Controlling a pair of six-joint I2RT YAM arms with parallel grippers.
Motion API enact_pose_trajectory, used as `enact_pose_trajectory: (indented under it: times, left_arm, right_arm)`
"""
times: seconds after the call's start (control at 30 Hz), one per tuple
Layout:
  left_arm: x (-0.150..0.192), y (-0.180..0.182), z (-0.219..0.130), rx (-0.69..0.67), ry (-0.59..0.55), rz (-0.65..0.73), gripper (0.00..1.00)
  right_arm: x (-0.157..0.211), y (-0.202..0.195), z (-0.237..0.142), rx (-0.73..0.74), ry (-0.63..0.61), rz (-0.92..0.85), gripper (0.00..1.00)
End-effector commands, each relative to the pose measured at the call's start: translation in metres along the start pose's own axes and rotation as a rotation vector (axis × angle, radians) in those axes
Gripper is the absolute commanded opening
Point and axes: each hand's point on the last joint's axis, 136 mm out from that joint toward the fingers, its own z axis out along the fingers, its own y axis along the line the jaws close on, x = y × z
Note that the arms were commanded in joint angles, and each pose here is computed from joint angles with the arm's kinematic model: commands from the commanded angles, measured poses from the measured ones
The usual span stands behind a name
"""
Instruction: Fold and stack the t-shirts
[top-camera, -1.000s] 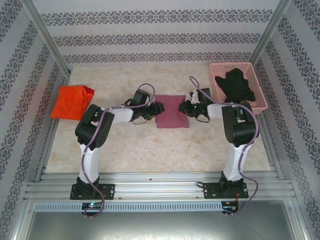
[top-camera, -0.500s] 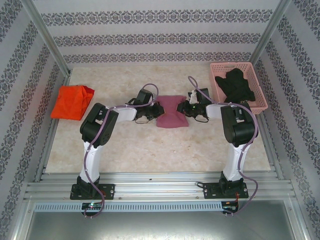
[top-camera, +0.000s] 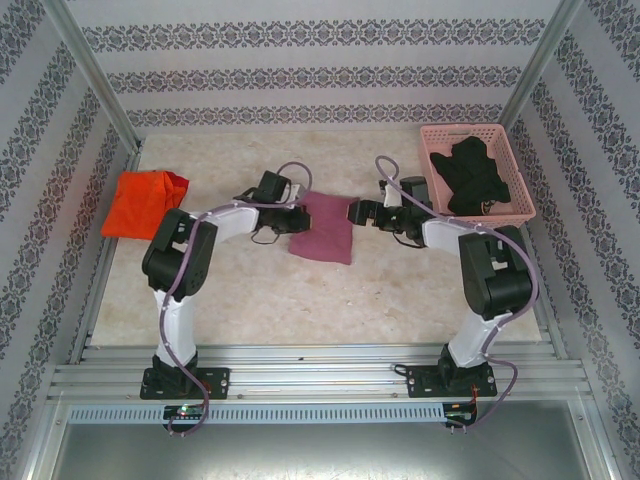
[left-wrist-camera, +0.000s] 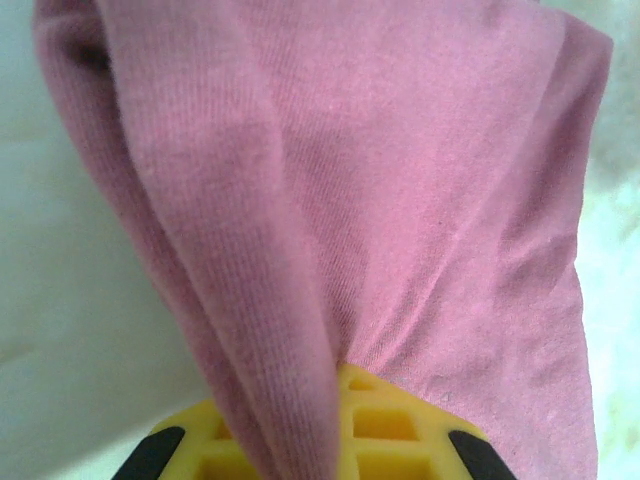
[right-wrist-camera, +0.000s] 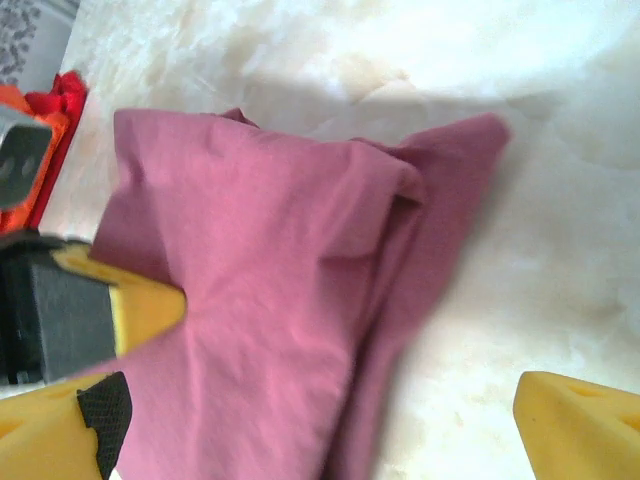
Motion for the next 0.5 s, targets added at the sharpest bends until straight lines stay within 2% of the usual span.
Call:
enact_pose_trajectory:
  times: [0.0,0.07,0.23,0.47]
  left_arm:
    - [0.005,0.026,-0.038,-0.049,0.061,0.114,0.0]
    - [-0.001,0.035,-0.055,-0.033,0.052,0.122,0.0]
    - [0.0,0.063,-0.087,-0.136,0.121,0.226,0.0]
    - [0.005,0.121,-0.141,-0.414,0.247,0.326,0.0]
  right_arm:
    - [-0.002,0.035,-0.003,-0.064,-0.042,-0.213,0.98]
    - [0.003,0.058,-0.002,-0.109,-0.05,-0.326,0.98]
    - [0.02,0.113,0.01,-0.212,-0.052,-0.53,0.98]
    - [0.032,0.163,0.036,-0.327,0.001,-0.621,0.98]
